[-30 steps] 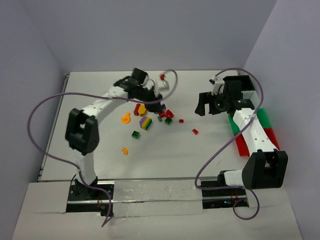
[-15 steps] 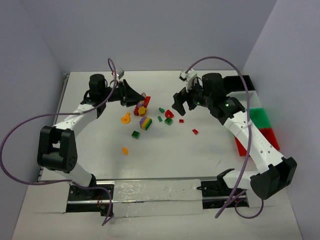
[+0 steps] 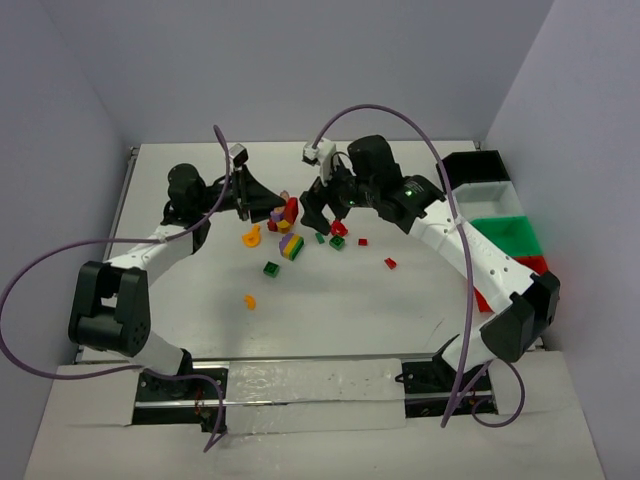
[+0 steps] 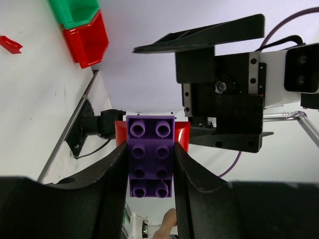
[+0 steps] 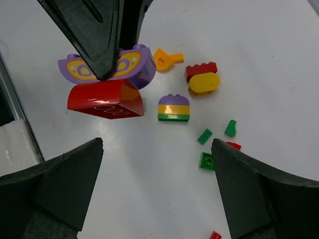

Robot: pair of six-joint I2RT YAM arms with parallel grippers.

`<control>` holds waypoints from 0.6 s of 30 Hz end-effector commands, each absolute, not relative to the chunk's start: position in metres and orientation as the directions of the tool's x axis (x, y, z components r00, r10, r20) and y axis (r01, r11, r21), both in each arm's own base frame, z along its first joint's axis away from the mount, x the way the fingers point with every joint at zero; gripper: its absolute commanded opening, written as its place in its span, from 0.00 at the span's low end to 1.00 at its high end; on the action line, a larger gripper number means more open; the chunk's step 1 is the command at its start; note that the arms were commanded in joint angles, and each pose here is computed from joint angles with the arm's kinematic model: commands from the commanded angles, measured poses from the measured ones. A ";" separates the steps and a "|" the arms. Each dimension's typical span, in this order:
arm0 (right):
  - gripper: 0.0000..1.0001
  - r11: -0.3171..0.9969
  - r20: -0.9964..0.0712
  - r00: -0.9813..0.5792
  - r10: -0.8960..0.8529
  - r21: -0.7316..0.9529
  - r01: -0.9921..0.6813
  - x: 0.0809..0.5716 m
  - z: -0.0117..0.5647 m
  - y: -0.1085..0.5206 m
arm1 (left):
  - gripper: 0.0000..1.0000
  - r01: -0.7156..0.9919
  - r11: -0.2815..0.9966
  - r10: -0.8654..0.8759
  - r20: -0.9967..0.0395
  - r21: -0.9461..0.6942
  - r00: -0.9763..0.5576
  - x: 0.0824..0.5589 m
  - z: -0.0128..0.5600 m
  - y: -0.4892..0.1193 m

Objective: Sort the legos into containers by color

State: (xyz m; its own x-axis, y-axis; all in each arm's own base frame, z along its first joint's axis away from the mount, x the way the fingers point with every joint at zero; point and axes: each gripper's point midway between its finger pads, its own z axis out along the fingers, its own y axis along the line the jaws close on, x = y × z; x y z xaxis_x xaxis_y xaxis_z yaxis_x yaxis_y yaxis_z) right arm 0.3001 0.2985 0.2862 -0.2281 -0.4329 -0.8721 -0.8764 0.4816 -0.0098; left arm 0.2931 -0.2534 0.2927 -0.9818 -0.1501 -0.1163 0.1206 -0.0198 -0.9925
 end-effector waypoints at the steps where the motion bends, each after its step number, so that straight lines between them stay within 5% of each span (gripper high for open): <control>1: 0.96 0.417 -0.882 -0.223 -0.415 0.034 -0.908 0.283 0.301 0.310 | 0.00 0.195 -0.042 -0.128 -0.188 -0.980 -0.974 0.284 0.307 -0.254; 14: 0.93 0.379 -0.863 -0.203 -0.462 0.014 -0.925 0.277 0.299 0.333 | 0.00 0.178 -0.002 -0.097 -0.177 -0.984 -0.980 0.285 0.300 -0.264; 18: 0.79 0.407 -0.857 -0.215 -0.468 0.006 -0.913 0.285 0.297 0.335 | 0.00 0.185 -0.001 -0.089 -0.184 -0.983 -0.979 0.282 0.301 -0.266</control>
State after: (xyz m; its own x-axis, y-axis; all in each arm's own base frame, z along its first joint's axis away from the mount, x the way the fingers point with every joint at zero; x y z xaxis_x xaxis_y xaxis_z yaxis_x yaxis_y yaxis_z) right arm 0.2766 0.3318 0.2788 -0.2367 -0.4873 -0.8406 -0.9230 0.3828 0.0380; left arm 0.2854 -0.2632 0.2840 -0.9878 -0.1116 -0.1082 0.1080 0.0078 -0.9941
